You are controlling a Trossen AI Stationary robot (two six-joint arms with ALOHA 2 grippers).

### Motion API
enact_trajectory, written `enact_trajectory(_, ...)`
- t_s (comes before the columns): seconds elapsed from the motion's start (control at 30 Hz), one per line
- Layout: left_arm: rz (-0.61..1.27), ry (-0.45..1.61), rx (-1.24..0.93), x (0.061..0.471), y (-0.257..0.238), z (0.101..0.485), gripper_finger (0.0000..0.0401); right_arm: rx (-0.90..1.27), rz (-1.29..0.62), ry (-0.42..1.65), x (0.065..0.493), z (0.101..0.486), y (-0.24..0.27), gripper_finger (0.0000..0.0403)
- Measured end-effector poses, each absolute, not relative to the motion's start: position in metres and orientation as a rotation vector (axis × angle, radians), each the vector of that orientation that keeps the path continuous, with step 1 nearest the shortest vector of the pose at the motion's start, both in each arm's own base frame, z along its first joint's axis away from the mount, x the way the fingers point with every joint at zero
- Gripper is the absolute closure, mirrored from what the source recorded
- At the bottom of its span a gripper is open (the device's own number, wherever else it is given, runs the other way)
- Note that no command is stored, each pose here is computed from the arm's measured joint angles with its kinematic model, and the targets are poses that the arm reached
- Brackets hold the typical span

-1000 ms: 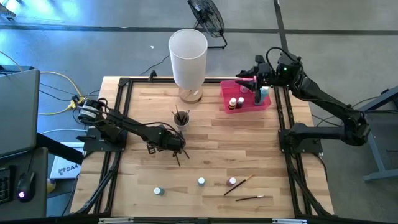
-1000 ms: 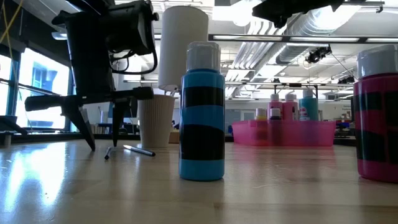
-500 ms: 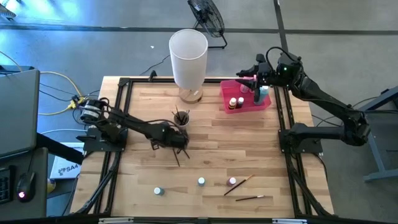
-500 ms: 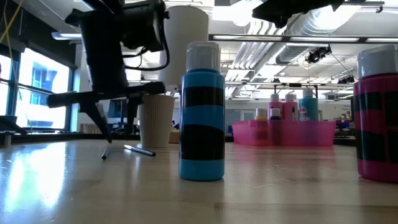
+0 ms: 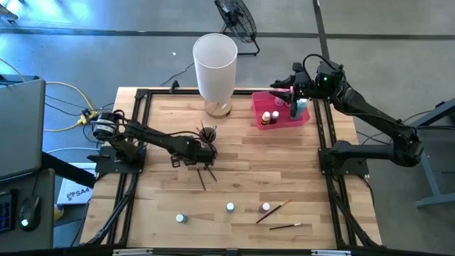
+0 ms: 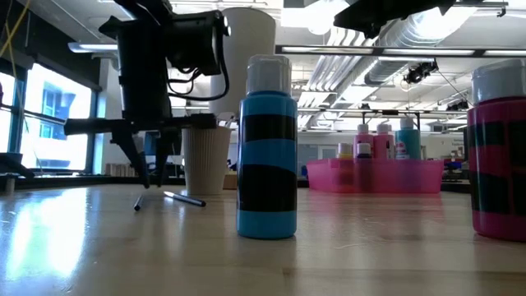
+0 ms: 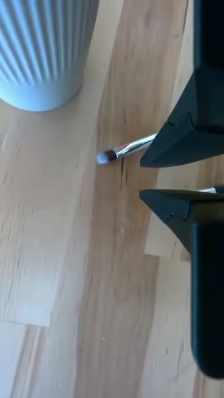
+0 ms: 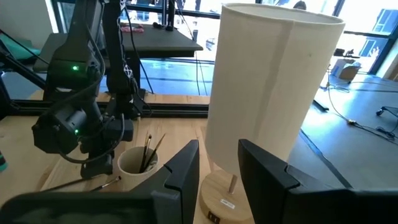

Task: Pick & Place Paint Supplies
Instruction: Put the silver eyeshadow brush into the white cup

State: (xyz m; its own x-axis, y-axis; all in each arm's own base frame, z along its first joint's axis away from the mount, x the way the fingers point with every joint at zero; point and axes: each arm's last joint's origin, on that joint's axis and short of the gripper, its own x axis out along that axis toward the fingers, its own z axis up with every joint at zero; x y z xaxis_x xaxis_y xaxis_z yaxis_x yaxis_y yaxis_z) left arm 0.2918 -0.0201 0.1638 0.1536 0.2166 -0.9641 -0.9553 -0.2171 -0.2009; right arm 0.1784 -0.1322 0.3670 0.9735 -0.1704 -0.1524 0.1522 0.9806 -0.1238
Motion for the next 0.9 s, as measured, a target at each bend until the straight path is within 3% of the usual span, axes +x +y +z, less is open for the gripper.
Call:
enact_trajectory(0.5,1.264,0.764,-1.358,0.299,-0.021,0.165,0.0341,-0.112,-0.163,0.163,0.178,0.367,-0.132,0.0298)
enact_trajectory(0.73,1.194,0.760,-1.231,0.302,-0.019,0.166,0.0341,-0.113,-0.163,0.163,0.178,0.367,-0.132,0.0298)
enact_trajectory(0.9,1.161,0.892,-1.285,0.299,-0.021,0.165,0.0341,-0.113,-0.163,0.163,0.178,0.367,-0.132,0.0298)
